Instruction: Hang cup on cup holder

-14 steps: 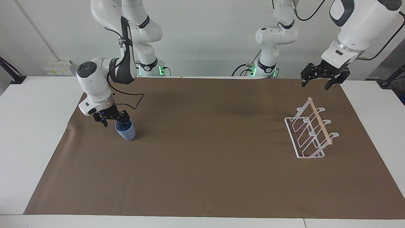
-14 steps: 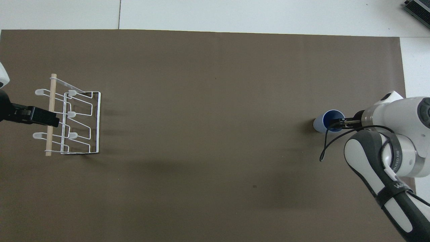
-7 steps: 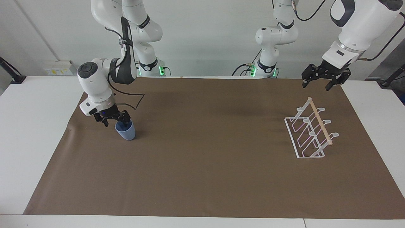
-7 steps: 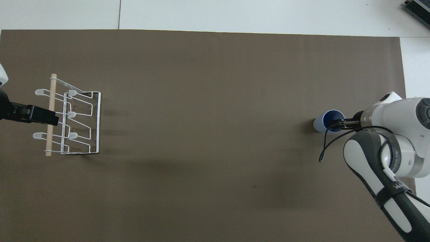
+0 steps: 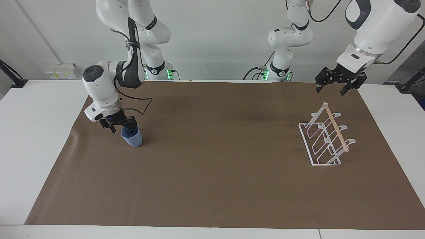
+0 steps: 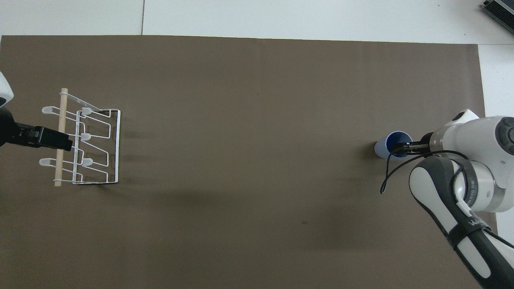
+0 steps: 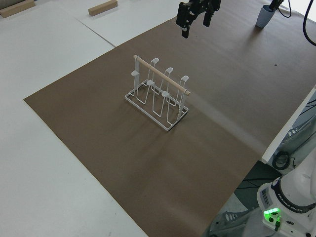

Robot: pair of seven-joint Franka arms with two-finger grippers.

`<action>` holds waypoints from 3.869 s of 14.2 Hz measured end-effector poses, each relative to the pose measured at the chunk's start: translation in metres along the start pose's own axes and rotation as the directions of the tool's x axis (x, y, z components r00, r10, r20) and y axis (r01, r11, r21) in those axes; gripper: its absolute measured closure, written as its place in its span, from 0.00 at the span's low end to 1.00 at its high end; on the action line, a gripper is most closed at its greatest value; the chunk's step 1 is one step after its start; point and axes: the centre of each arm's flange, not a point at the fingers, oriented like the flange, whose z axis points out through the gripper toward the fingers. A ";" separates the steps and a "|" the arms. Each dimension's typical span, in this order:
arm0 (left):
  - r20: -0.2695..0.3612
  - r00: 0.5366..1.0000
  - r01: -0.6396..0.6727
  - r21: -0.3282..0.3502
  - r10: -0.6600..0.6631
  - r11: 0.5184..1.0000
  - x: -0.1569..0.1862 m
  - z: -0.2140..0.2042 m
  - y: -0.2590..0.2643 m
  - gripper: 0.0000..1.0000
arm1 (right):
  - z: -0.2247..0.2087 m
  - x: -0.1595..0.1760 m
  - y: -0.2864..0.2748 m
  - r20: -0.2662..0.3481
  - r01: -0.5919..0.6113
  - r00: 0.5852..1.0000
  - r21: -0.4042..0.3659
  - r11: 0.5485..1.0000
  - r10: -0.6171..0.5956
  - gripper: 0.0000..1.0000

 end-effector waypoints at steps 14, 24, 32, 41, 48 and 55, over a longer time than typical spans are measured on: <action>0.046 0.979 0.202 -0.201 -0.197 0.959 -0.008 0.021 0.016 0.00 | -0.002 0.000 -0.002 -0.005 0.002 1.000 0.003 1.000 -0.002 0.94; 0.093 0.940 0.339 -0.339 -0.327 0.878 -0.012 0.024 0.027 0.00 | -0.018 0.020 -0.006 -0.043 0.005 0.999 -0.003 1.000 -0.005 0.94; 0.250 0.786 0.612 -0.448 -0.566 0.652 -0.015 0.018 0.038 0.00 | -0.051 0.033 -0.042 0.043 -0.003 0.999 0.020 1.000 0.003 0.94; 0.572 0.412 0.906 -0.342 -0.709 0.250 -0.016 0.013 0.078 0.00 | -0.109 0.022 -0.144 0.071 0.030 0.996 0.267 0.963 -0.050 0.94; 0.646 0.146 0.983 -0.183 -0.749 0.033 -0.016 0.016 0.163 0.00 | -0.186 0.023 -0.187 -0.016 0.017 1.000 0.534 0.845 -0.010 0.94; 0.687 -0.003 0.971 -0.171 -0.726 -0.166 -0.011 0.013 0.188 0.00 | -0.247 0.011 -0.205 -0.065 0.031 0.998 0.716 0.697 0.023 0.94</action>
